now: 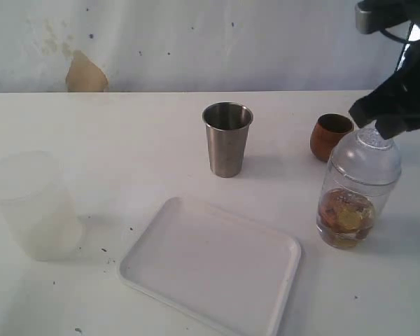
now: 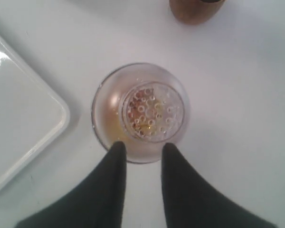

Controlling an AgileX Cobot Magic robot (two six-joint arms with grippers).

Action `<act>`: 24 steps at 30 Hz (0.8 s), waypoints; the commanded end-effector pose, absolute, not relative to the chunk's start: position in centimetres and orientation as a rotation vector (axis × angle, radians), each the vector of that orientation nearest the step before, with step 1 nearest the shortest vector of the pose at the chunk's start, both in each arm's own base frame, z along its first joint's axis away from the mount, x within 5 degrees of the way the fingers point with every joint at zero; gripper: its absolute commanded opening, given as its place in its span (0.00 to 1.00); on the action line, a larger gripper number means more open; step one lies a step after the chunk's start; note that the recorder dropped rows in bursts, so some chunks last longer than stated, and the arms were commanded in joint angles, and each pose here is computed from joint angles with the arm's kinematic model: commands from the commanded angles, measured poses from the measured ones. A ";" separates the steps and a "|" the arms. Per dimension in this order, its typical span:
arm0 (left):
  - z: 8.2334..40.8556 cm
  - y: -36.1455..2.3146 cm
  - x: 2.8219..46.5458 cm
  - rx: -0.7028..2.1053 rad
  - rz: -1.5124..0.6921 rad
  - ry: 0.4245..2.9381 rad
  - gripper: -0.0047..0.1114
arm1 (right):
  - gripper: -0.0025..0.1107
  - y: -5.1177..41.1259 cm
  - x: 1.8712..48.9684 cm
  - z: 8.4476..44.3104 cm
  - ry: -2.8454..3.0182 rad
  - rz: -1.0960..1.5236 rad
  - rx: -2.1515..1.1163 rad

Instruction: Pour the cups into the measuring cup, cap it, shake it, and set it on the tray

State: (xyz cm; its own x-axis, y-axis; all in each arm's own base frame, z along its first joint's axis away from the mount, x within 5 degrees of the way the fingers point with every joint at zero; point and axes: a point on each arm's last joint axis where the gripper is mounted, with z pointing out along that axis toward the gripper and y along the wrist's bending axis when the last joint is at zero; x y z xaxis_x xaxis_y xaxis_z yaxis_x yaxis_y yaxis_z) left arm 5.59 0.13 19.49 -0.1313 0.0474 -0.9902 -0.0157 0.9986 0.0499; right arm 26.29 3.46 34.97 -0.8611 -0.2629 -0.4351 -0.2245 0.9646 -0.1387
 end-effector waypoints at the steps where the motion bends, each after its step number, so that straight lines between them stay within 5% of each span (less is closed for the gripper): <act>1: 19.5 0.1 5.6 0.015 0.051 1.687 0.04 | 0.04 3.7 27.0 35.4 2.604 -0.104 -0.342; 24: 19.5 0.1 5.6 0.015 0.051 1.687 0.04 | 0.02 4.3 29.5 31.8 2.753 -0.099 -0.402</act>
State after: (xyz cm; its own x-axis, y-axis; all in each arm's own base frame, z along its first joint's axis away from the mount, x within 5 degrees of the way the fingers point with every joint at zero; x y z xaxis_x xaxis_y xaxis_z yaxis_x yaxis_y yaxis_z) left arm 5.59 0.13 19.49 -0.1313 0.0474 -0.9902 -0.0157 0.9986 0.0499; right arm 29.71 4.17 32.02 -0.8946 -0.2683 -0.3573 -0.2415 0.9631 -0.1185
